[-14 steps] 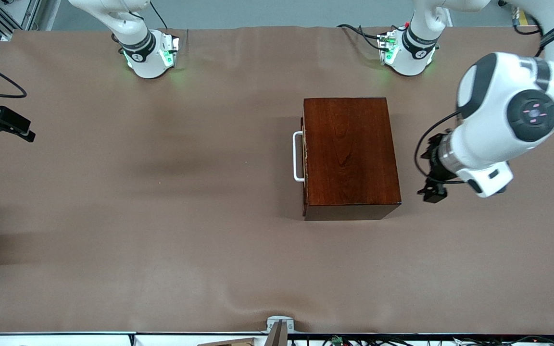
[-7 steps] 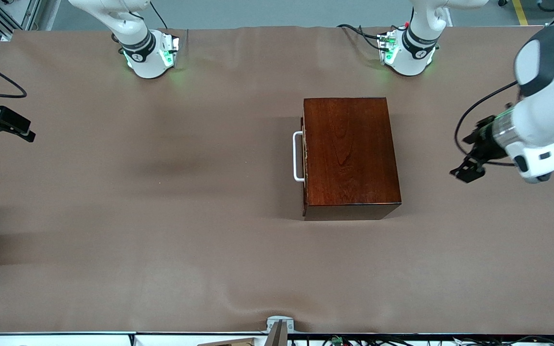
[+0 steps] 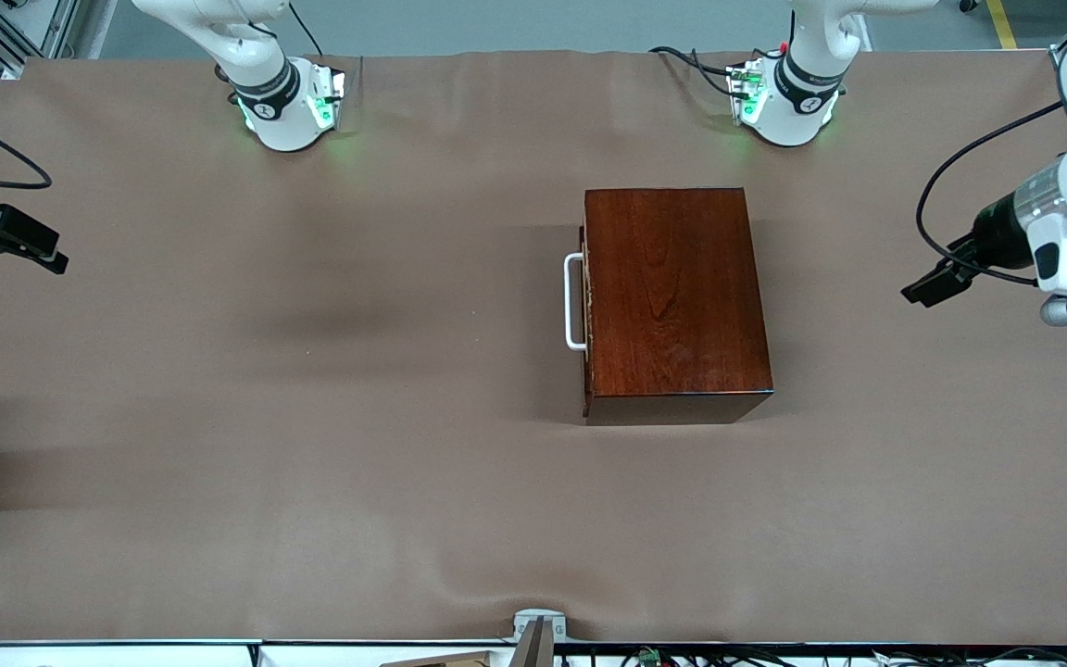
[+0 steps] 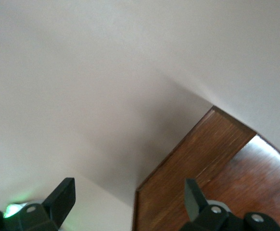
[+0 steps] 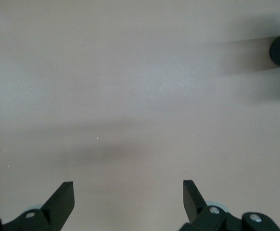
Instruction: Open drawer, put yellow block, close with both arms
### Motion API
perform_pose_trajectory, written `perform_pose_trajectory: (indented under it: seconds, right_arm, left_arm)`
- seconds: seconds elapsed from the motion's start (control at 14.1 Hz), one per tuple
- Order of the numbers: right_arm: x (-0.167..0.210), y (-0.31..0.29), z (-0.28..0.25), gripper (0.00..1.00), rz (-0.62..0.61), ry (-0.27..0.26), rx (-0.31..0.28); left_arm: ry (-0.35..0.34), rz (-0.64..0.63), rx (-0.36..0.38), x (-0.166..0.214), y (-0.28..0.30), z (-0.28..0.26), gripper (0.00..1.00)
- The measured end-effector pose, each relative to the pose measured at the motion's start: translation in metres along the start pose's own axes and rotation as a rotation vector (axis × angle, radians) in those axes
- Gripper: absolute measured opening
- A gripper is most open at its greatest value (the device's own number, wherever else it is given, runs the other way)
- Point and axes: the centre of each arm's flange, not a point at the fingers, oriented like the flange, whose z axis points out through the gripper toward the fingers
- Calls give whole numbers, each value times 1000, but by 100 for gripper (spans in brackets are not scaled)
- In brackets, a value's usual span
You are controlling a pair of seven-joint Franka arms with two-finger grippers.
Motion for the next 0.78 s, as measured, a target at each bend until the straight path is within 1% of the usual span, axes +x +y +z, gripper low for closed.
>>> perform_pose_trajectory:
  seconds: [0.21,0.5,0.78]
  right_arm:
    - [0,0,0,100,0,0,0]
    - [0,0,0,100,0,0,0]
    - [0,0,0,100,0,0,0]
  left_arm:
    - [-15,161,6,2,-12,-3,100]
    - [-5,323,-1,-3,-12,-19,100]
    - [17,489,-11,-8,-14,-47,100]
